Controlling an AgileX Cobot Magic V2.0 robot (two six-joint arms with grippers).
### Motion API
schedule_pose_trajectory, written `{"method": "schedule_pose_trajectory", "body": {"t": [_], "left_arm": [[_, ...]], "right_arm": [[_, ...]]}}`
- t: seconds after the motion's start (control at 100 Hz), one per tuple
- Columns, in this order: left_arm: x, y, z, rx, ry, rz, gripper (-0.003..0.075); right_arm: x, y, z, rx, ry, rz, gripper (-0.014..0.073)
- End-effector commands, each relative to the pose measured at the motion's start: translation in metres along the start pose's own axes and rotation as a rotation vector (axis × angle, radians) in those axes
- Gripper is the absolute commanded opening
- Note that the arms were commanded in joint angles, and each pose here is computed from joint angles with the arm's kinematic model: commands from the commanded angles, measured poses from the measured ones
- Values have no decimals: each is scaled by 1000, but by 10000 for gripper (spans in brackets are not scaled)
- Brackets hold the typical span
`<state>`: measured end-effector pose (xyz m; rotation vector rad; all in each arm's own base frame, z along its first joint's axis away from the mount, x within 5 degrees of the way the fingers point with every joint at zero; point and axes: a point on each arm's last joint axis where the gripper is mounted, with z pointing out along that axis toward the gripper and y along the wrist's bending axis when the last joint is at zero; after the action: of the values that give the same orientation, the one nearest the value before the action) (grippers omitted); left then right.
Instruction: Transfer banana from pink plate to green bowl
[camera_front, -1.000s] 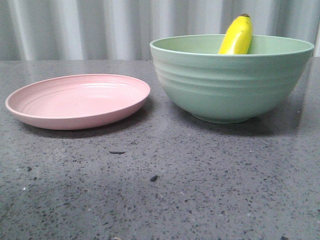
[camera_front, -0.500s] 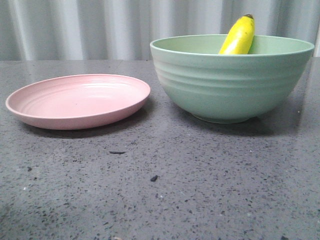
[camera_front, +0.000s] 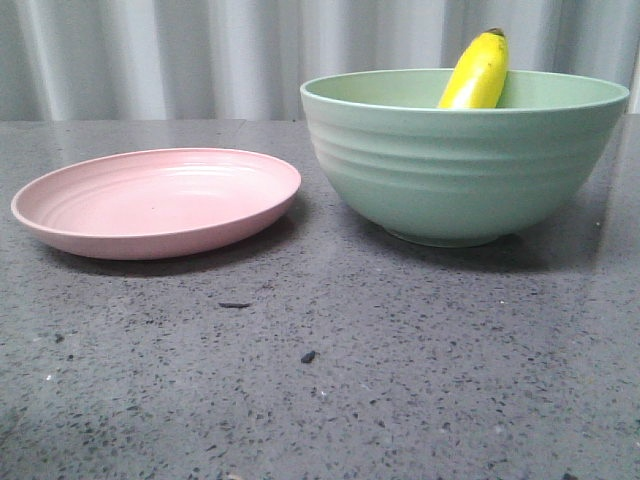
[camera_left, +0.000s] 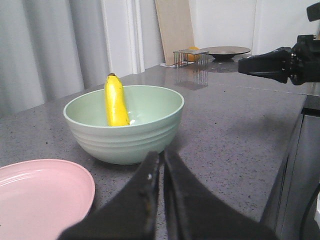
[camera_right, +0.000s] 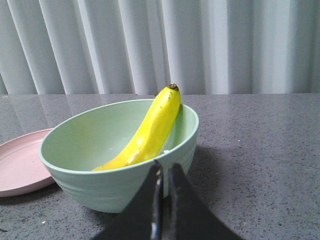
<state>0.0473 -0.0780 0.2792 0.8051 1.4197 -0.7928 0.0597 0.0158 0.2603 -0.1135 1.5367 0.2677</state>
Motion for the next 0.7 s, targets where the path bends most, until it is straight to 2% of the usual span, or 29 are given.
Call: {"method": "schedule_pose_trajectory", "body": {"t": [0.0, 0.3, 0.42, 0.56, 0.69], "left_arm": [[-15, 1, 0, -13, -98, -2, -20], [-11, 1, 0, -14, -95, 9, -20], [1, 2, 0, -34, -85, 180, -20], [17, 14, 0, -155, -69, 136, -20], [27, 24, -4, -283, -137, 145, -20]], "right_arm": [[-15, -1, -1, 17, -93, -16, -62], [-15, -1, -1, 17, -93, -16, -62], [-15, -1, -1, 16, -92, -16, -62], [-15, -1, -1, 16, -92, -16, -62], [-15, -1, -1, 16, -92, -16, -62]]}}
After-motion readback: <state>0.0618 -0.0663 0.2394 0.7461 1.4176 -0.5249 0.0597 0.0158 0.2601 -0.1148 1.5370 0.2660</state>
